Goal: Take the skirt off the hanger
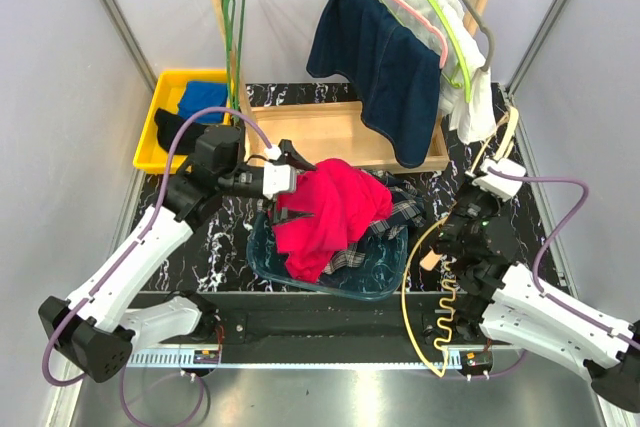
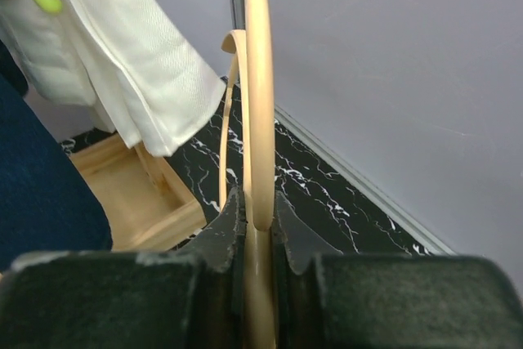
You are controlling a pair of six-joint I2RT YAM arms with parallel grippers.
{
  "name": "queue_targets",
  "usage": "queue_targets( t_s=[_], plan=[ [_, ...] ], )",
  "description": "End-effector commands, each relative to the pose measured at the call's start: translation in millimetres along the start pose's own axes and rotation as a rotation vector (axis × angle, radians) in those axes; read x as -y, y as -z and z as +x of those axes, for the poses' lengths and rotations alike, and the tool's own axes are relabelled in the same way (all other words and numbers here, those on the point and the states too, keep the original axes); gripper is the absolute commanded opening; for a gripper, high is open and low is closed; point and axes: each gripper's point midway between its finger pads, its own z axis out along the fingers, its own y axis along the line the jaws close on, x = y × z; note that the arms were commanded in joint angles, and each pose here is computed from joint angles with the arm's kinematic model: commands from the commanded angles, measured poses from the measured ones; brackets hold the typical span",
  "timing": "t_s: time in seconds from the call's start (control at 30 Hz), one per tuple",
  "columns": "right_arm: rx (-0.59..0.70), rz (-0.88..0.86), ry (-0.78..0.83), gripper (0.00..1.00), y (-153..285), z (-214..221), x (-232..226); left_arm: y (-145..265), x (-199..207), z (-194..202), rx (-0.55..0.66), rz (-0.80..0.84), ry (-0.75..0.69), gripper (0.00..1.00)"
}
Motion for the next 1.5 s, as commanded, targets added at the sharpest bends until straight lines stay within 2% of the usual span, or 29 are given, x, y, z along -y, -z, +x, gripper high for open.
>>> queue_targets(
  t_s=[0.0, 0.03, 0.07, 0.13, 0.17, 0.3, 0.5, 0.53, 0.6, 0.63, 0.7, 0.73, 0.77, 0.8, 0.83, 0.9, 0.93, 0.97, 1.03, 1.07, 1.1, 1.17, 1.2, 1.23, 1.27, 1.3, 1.37, 1.4, 1.47],
  plan=[
    [-0.109, 0.184, -0.084, 0.17, 10.4, 26.6, 30.3, 10.6, -22.1, -33.8, 0.023, -0.096, -0.024, 0.99],
    [-0.109, 0.183, -0.085, 0.2, 10.4, 25.6, 31.2, 12.5, -24.6, -37.5, 0.025, -0.106, -0.038, 0.99],
    [-0.11, 0.183, -0.087, 0.29, 10.5, 24.8, 31.9, 14.0, -28.1, -43.0, 0.032, -0.117, -0.057, 0.99],
    [-0.112, 0.182, -0.102, 0.36, 10.5, 20.3, 34.8, 16.6, -33.1, -54.1, 0.046, -0.13, -0.076, 0.99],
    [-0.113, 0.183, -0.101, 0.44, 10.4, 18.1, 36.3, 18.0, -35.0, -59.7, 0.055, -0.138, -0.075, 0.99],
    [-0.119, 0.179, -0.112, 0.61, 10.5, 4.0, 43.1, 24.2, -46.7, -88.6, 0.101, -0.166, -0.098, 0.99],
    [-0.122, 0.163, -0.142, 0.65, 7.8, -50.1, 38.5, 30.6, -74.6, -125.5, 0.164, -0.243, -0.106, 0.99],
    [-0.11, 0.137, -0.185, 0.67, 6.4, -73.6, 34.8, 30.4, -84.1, -125.2, 0.166, -0.258, -0.087, 0.99],
    [-0.094, 0.102, -0.135, 0.68, 4.7, -93.2, 14.1, 37.8, -99.2, -142.4, 0.217, -0.299, -0.017, 0.99],
    [-0.065, 0.056, -0.187, 0.7, 3.0, -126.6, 6.7, 39.8, -113.7, -136.2, 0.216, -0.32, 0.031, 0.99],
    [-0.024, -0.019, -0.055, 0.73, 2.2, -145.4, -36.9, 48.2, -126.6, -151.1, 0.272, -0.334, 0.113, 0.99],
    [0.037, -0.114, -0.123, 0.74, -0.2, -193.6, -51.5, 51.0, -140.9, -143.2, 0.271, -0.354, 0.16, 0.99],
    [0.04, -0.198, -0.019, 0.75, 2.1, -187.4, -94.9, 56.2, -144.4, -154.4, 0.307, -0.346, 0.186, 0.99],
    [0.073, -0.27, -0.038, 0.75, 3.2, -205.5, -114.4, 61.6, -150.7, -153.1, 0.315, -0.352, 0.223, 0.99],
    [0.147, -0.376, -0.101, 0.76, 7.0, -244.5, -131.4, 61.3, -152.8, -153.4, 0.33, -0.332, 0.266, 0.99],
    [0.203, -0.425, -0.05, 0.77, 5.1, -256.8, -177.6, 68.2, -155.4, -155.6, 0.342, -0.327, 0.284, 0.99],
    [0.266, -0.464, -0.079, 0.76, 5.5, -287.5, -183.7, 70.5, -150.6, -157.8, 0.347, -0.311, 0.289, 0.99],
    [0.284, -0.484, -0.021, 0.77, 2.7, -279.8, -214.1, 70.8, -148.2, -153.3, 0.341, -0.306, 0.301, 0.99],
    [0.365, -0.533, 0.005, 0.77, 2.2, -299.4, -233.2, 78.7, -138.5, -155.0, 0.339, -0.307, 0.28, 0.99],
    [0.379, -0.536, 0.045, 0.76, -6.1, -292.0, -251.3, 80.7, -136.5, -146.0, 0.328, -0.317, 0.291, 0.99],
    [0.429, -0.567, 0.026, 0.76, -6.5, -307.7, -255.2, 83.1, -132.8, -144.2, 0.324, -0.323, 0.282, 0.99],
    [0.435, -0.595, 0.039, 0.76, -18.8, -303.3, -273.6, 90.2, -125.4, -136.9, 0.308, -0.349, 0.26, 0.99],
    [0.472, -0.586, 0.003, 0.76, -36.2, -323.0, -262.2, 92.8, -124.2, -135.4, 0.305, -0.359, 0.253, 0.99],
    [0.443, -0.624, -0.05, 0.76, -47.5, -315.7, -276.6, 93.5, -122.2, -130.4, 0.294, -0.362, 0.257, 0.99],
    [0.393, -0.659, -0.021, 0.76, -59.3, -301.7, -282.8, 97.4, -122.0, -131.0, 0.29, -0.373, 0.248, 0.99],
    [0.421, -0.646, -0.058, 0.76, -83.8, -316.7, -266.3, 98.9, -120.8, -130.3, 0.284, -0.376, 0.249, 0.99],
    [0.341, -0.669, -0.097, 0.77, -111.7, -292.9, -278.5, 101.4, -121.3, -128.0, 0.272, -0.389, 0.242, 0.99],
    [0.355, -0.661, -0.124, 0.78, -121.1, -301.9, -269.7, 103.2, -121.2, -126.8, 0.269, -0.395, 0.24, 0.99],
    [0.305, -0.699, -0.12, 0.78, -129.0, -284.2, -282.2, 104.4, -121.0, -124.5, 0.262, -0.399, 0.239, 0.99]
  ],
)
